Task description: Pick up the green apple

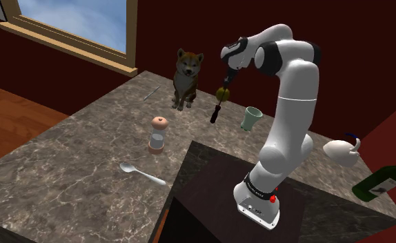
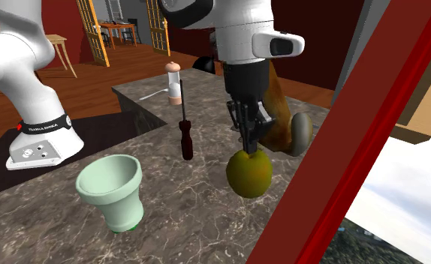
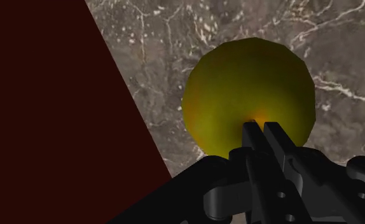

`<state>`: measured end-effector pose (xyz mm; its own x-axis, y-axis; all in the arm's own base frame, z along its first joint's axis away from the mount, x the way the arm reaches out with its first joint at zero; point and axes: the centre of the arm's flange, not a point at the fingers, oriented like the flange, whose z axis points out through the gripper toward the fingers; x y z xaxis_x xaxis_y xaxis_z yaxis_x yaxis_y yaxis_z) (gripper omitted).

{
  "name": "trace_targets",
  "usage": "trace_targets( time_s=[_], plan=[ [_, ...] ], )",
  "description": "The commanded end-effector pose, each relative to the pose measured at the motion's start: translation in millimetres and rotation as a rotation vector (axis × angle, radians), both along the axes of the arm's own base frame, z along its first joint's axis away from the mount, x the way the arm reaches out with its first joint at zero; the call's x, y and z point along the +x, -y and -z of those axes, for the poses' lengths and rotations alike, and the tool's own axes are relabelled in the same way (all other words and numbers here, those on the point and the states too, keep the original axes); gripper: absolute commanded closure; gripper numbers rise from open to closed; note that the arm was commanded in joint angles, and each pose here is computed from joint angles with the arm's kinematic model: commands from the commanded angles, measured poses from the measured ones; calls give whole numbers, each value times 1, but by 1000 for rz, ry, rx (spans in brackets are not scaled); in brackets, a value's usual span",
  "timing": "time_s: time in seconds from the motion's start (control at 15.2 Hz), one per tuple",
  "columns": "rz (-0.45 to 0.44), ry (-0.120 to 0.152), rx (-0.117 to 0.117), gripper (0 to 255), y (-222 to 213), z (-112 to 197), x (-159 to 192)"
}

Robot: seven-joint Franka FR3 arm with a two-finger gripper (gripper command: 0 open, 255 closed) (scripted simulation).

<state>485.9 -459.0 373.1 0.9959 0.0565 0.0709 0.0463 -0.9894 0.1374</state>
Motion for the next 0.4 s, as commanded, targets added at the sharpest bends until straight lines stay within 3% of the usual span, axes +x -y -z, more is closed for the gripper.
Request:
trace_targets(
  time_s=[0.0, 0.33],
  plan=[
    [0, 0, 0, 255, -1, -11, 0],
    [0, 0, 0, 255, -1, -27, 0]
  ],
)
